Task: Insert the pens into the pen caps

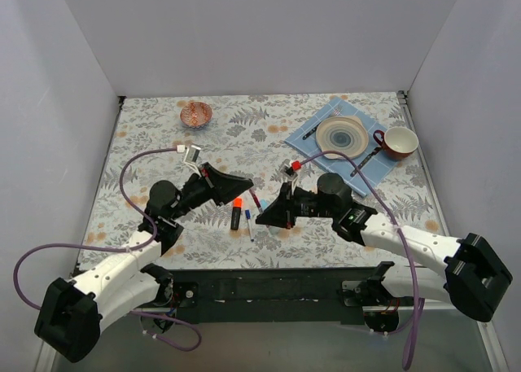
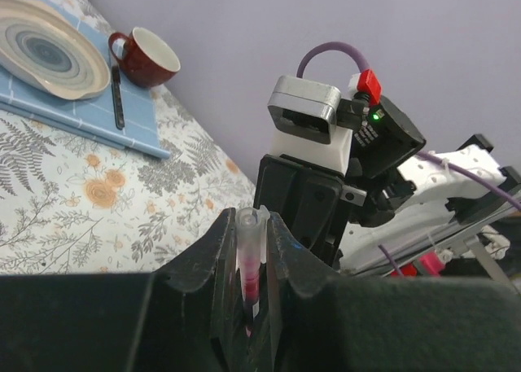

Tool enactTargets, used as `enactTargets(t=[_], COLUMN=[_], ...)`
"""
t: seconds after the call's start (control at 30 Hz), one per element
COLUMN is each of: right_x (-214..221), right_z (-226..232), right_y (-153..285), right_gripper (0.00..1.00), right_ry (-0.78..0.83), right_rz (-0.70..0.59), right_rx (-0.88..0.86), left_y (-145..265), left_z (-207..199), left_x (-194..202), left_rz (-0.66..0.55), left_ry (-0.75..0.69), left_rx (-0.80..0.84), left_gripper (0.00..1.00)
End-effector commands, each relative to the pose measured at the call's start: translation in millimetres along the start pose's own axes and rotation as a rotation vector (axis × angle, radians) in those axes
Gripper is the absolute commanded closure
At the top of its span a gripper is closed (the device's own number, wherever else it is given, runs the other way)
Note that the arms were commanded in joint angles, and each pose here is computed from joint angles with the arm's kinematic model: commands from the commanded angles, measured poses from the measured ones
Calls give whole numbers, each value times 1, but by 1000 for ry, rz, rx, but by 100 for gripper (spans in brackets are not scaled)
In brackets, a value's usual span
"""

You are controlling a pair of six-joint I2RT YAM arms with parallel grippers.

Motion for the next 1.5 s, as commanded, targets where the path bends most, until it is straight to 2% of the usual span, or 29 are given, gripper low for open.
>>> enactTargets(t=[0.0,0.1,0.33,0.57,0.83,0.97,1.0,1.17,1.33,1.47], right_x=[-137,-159,-165,-188,-213,-223,-227,-218,-204,-157], right_z=[24,24,16,-2,-9,-23,-22,-39,-40,-39], right_y=[17,11,-4,7,10,21,25,29,25,31], right_gripper=[99,99,99,99,99,99,99,99,99,99], right_ry=[228,267,298,320,363,375,390,384,343,237], right_rz=[-393,-373,-352,-402,-424,-450,-466,-451,-403,-329], right_rx=[-24,-10,-29,41,36,94,102,136,83,37], left_y=[24,27,18,20,-1,-4,-6,-18,-27,-44], left_z=[-8,-3,-6,10,7,9,1,-5,-12,4], left_x=[54,63,92,123,144,162,164,185,166,121], left_rz=[125,110,156,209,254,286,289,354,299,224], left_ry=[143,186,224,279,313,372,371,376,324,161], left_rx=[99,99,122,67,72,61,100,107,109,-56], left_gripper=[100,100,100,100,100,100,100,100,100,100])
Point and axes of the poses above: each gripper's point midway between its finger pads, its own y axis back along the fingers, its own z axis along the line the jaws close on, x = y × z, the point moved 1 cm from there along y, back along the fingers, and after that the axes turned 3 degrees about -y, right-handed, at the moved point
